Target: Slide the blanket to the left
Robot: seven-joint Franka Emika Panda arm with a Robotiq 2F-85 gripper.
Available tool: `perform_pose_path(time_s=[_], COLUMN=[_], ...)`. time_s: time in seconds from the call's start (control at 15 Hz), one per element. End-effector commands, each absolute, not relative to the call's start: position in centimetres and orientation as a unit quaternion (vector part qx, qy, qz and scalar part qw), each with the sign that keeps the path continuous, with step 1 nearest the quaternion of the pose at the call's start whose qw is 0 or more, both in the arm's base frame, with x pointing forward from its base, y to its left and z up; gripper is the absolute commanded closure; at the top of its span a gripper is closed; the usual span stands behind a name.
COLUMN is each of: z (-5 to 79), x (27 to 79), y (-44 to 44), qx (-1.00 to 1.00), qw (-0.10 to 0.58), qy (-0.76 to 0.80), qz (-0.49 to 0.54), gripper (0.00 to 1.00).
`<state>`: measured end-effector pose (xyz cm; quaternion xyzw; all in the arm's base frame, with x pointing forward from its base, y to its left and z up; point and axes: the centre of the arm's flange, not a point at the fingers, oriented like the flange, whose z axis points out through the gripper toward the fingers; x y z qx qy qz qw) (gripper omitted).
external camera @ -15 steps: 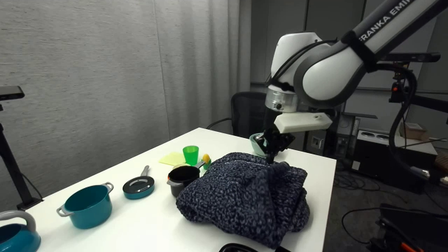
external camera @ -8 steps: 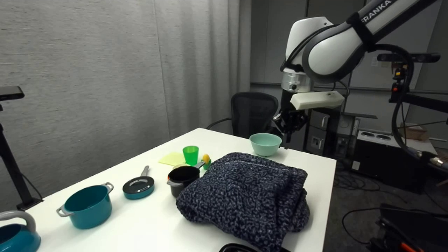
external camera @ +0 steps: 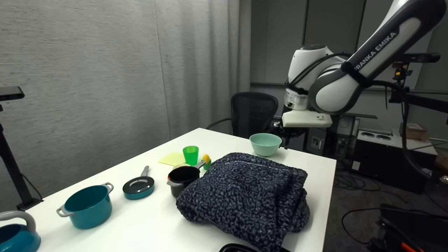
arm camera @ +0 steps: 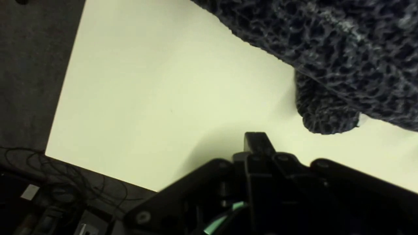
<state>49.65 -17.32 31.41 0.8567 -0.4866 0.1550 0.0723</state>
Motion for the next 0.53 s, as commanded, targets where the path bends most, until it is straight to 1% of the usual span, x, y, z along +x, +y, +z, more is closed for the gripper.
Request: perform_pose_path(time_s=[0.0, 0.33, 0.47], z=[25.4, 19.6, 18.1], x=[50.0, 50.0, 50.6], y=[-17.9, -17.1, -14.9], qx=[0.829, 0.810, 0.814], qw=[0.081, 0.080, 0.066], qy=[-0.531, -0.565, -0.562], qz=[0.157, 0.133, 0.127], gripper=[1.00, 1.00, 1.00])
